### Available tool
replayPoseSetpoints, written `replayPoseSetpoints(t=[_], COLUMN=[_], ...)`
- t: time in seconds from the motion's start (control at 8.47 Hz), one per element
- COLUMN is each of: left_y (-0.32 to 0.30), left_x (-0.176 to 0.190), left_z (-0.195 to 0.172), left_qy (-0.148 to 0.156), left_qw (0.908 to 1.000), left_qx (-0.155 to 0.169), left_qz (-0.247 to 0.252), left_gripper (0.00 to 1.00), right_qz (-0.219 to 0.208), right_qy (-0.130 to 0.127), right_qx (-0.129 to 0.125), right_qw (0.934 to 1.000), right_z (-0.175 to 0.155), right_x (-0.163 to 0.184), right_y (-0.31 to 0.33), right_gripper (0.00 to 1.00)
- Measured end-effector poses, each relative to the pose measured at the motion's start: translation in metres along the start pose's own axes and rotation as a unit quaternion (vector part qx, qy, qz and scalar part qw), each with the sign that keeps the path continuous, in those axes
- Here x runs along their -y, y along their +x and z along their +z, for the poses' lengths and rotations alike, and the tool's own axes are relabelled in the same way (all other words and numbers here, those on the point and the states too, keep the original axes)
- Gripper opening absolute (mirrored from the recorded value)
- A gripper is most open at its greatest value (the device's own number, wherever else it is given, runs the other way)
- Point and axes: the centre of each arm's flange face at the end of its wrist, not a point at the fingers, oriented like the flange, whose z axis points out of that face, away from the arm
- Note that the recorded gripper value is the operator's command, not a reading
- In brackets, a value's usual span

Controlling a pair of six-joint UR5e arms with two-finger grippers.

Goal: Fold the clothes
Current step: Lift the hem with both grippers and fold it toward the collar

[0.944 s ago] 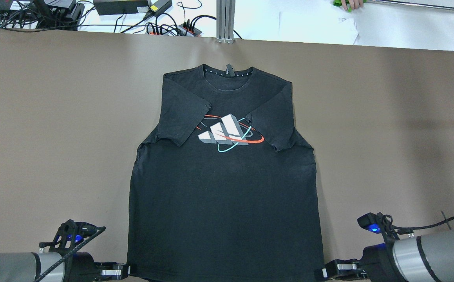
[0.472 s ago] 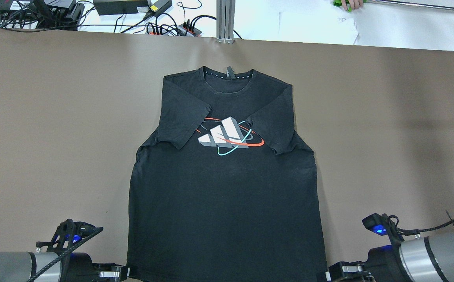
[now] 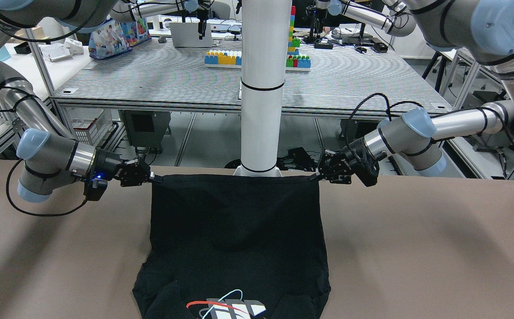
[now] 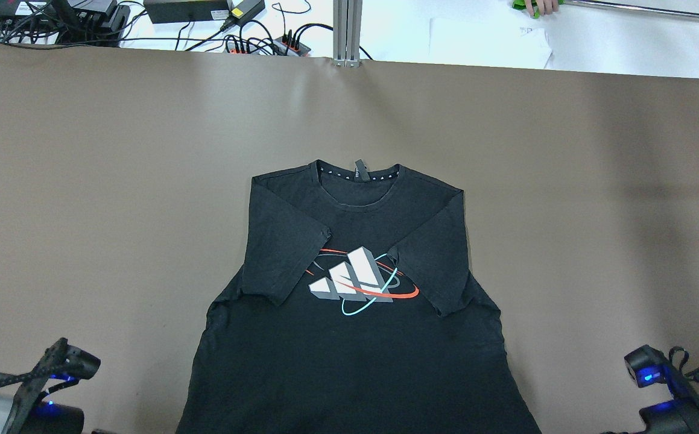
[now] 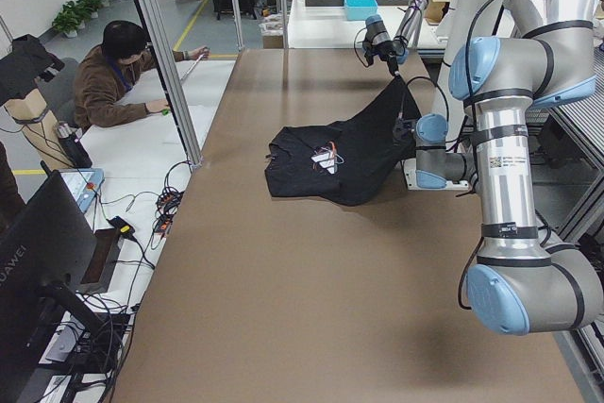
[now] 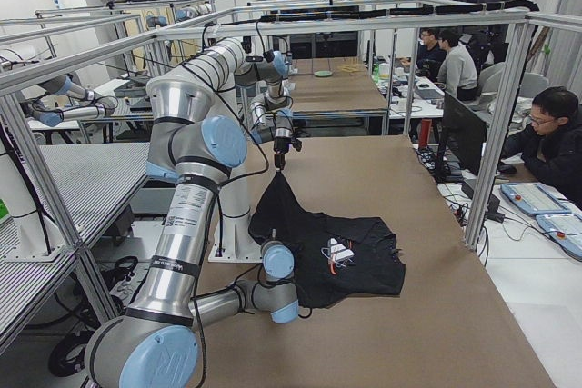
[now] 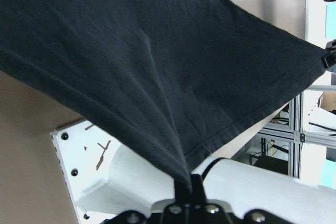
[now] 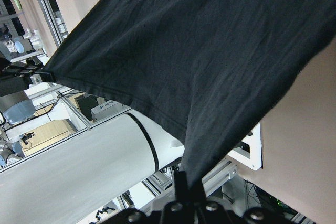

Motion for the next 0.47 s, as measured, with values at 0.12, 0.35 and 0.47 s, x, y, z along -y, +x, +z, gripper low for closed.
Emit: replayPoseSetpoints(t=[0.12, 0.35, 0.47], left_y=[-0.008, 0.006, 0.029], left_x=[0.019, 0.08, 0.109], left_z=[0.0, 0.028, 0.046], left_qy=[0.025, 0.078, 0.103], left_qw=[0.9994, 0.9943, 0.9904], left_qx=[0.022, 0.061, 0.078], left_qz=[-0.011, -0.039, -0.049], left_gripper=[0.0, 0.0, 0.0], right_qz=[-0.021, -0.061, -0.071], right_qy=[0.029, 0.08, 0.1], right_qx=[-0.009, -0.032, -0.038], right_qw=[0.9993, 0.9945, 0.9917], right_z=[-0.01, -0.03, -0.034], right_x=[0.024, 0.068, 0.09], right_y=[0.009, 0.032, 0.035], right_gripper=[0.0, 0.0, 0.0])
